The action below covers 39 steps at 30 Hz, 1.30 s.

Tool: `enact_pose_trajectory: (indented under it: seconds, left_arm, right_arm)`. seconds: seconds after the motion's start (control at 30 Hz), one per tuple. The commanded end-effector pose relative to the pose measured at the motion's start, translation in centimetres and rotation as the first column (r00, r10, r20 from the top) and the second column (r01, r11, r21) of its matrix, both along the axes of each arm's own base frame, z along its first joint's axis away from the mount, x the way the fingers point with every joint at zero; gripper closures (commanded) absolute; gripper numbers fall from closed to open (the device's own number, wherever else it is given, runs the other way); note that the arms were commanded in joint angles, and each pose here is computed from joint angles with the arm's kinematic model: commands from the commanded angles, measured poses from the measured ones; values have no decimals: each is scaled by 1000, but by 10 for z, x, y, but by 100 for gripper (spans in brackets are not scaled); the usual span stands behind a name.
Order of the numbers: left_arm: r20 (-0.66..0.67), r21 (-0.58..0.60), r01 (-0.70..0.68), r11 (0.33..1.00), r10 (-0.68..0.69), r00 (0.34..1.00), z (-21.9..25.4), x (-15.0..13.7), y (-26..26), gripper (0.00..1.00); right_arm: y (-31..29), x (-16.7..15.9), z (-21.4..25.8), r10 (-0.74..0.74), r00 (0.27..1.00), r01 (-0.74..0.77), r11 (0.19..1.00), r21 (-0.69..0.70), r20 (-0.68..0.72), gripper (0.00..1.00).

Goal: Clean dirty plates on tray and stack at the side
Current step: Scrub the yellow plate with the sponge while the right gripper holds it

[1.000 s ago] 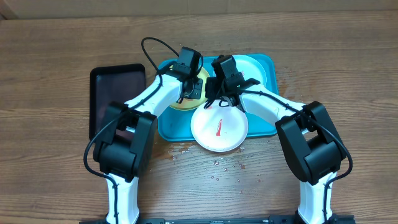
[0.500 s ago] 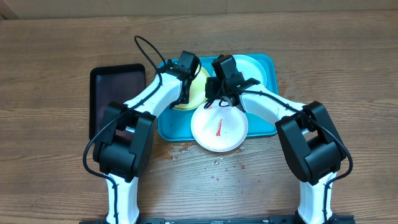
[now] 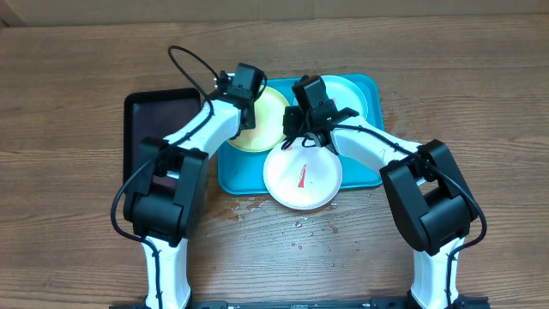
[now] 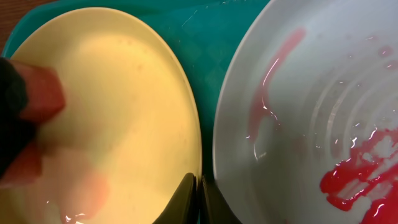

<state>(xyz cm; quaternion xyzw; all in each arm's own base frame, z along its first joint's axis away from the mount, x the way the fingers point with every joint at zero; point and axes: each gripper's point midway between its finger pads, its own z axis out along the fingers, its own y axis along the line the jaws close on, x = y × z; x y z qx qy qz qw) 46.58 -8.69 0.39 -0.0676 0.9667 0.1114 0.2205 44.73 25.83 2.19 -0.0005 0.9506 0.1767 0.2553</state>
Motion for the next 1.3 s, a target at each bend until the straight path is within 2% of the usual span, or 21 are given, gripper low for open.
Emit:
enact_pose_trajectory:
  seconds: [0.0, 0.1, 0.27, 0.37, 0.5, 0.77, 0.93, 1.07, 1.27]
  left_arm:
    - [-265, -25, -27, 999, 20, 964, -82, -57, 16, 96]
    - [-321, -74, -3, 997, -21, 947, -85, -68, 8, 96]
    - [-384, -223, 36, 974, -121, 915, -89, -86, -26, 96]
    - [-369, -291, 87, 953, -195, 909, -89, -86, -47, 96]
    - [-322, -313, 168, 935, -271, 907, -88, -80, -66, 96]
    - [-226, -359, 218, 908, -311, 923, -88, -61, -86, 96]
    - [-222, -416, 259, 872, -373, 901, -96, -65, -98, 96]
    - [-265, -367, 241, 898, -350, 899, -103, -71, -87, 96]
    - [-302, -165, 184, 969, -227, 926, -105, -68, -44, 96]
  right_arm:
    - [12, 5, 11, 24, 999, -25, 999, 36, 22, 96]
    - [12, 5, 11, 24, 999, -25, 999, 35, 22, 96]
    - [12, 5, 11, 24, 999, -25, 999, 36, 23, 96]
    - [12, 5, 11, 24, 999, -25, 999, 36, 23, 96]
    - [12, 5, 11, 24, 999, -25, 999, 36, 23, 96]
    - [12, 5, 11, 24, 999, -25, 999, 36, 22, 96]
    - [12, 5, 11, 24, 999, -25, 999, 36, 22, 96]
    - [12, 5, 11, 24, 999, -25, 999, 36, 22, 96]
    - [12, 5, 11, 24, 999, -25, 999, 36, 22, 96]
